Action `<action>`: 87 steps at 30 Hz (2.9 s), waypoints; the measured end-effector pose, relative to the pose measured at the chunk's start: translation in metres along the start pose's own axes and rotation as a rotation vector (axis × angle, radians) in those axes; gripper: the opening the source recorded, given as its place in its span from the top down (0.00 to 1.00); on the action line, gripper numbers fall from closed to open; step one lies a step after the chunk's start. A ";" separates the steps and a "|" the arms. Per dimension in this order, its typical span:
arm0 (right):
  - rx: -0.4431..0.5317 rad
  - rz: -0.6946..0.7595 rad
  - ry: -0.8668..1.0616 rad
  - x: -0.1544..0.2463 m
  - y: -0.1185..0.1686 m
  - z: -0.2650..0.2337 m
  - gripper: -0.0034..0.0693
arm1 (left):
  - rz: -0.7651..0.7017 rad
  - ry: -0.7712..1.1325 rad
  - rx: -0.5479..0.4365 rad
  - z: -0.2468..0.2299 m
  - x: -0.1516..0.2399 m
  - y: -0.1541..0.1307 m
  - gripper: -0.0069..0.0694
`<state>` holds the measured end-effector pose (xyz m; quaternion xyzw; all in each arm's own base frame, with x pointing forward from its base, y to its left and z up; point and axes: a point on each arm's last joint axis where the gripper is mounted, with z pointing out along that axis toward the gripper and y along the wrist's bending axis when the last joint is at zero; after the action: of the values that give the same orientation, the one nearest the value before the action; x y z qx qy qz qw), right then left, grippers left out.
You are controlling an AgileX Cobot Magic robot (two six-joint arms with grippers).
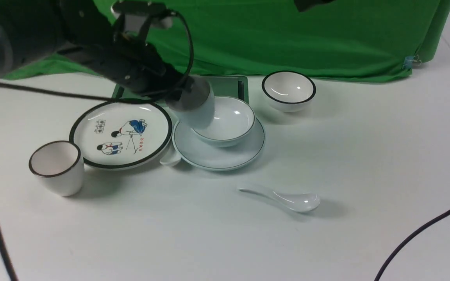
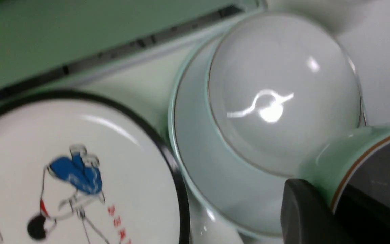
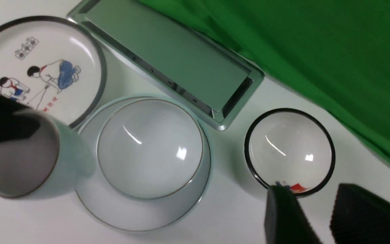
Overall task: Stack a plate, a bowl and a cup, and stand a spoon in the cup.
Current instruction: Use the left arm to put the blue teacup into the blue rice bowl in the middle, then use the right arm to grab a blue soup spoon, then use the right arm to put the blue soup spoon into the blue teacup in the middle
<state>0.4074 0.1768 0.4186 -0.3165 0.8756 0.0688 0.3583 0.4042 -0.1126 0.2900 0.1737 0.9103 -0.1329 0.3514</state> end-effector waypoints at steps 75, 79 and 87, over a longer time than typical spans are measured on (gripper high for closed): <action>-0.218 -0.260 -0.030 0.049 0.110 0.118 0.73 | -0.264 -0.332 -0.285 -0.200 0.165 0.002 0.96; -0.107 -0.183 -0.346 0.018 0.102 0.112 0.73 | -0.281 -0.344 -0.278 -0.200 0.164 0.002 0.96; -0.014 -0.076 -0.477 0.024 0.097 0.165 0.73 | -0.283 -0.345 -0.276 -0.200 0.164 0.002 0.96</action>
<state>0.4326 0.2987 0.2709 -0.3263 0.7532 0.1343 0.5552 0.1723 -0.0015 0.3205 -0.0302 0.8617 -0.0829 0.4996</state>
